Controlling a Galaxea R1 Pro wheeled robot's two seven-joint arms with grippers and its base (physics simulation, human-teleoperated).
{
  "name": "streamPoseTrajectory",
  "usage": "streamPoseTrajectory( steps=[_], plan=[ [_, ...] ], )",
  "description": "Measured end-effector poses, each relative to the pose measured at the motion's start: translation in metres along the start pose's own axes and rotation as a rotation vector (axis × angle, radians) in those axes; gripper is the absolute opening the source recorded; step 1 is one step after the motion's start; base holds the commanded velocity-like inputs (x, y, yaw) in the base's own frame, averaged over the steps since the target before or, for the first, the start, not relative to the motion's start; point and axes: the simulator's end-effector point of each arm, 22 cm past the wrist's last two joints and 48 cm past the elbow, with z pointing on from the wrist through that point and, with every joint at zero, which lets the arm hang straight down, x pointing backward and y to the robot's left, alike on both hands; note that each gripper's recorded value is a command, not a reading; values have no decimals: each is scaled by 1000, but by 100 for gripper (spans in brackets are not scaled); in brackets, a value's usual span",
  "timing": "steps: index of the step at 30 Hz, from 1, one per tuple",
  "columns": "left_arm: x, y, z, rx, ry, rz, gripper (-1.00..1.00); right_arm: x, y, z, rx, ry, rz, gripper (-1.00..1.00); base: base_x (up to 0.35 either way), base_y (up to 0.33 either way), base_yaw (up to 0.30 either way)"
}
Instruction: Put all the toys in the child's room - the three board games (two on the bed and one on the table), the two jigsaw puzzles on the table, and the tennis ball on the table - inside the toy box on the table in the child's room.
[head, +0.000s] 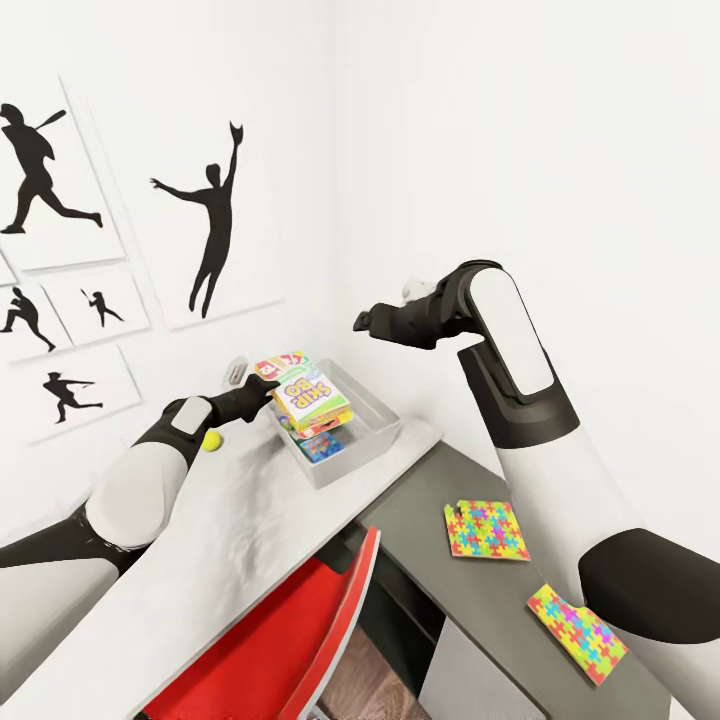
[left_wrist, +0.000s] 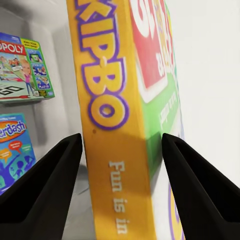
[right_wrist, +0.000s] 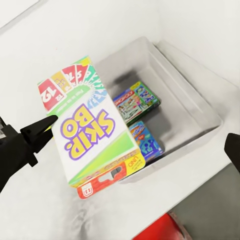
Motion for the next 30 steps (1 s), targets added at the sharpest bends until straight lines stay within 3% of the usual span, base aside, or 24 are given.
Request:
streamPoseTrajectory(
  steps=[11, 21, 30],
  plan=[
    [0, 8, 5, -8, 4, -6, -100, 6, -5, 11, 3, 17, 5, 100, 0, 0, 0],
    [-22, -8, 6, 13, -28, 10, -100, 12, -9, 21, 6, 32, 11, 100, 0, 0, 0],
    [-23, -7, 10, 11, -27, 11, -100, 16, -9, 26, 2, 42, 14, 100, 0, 0, 0]
  ],
)
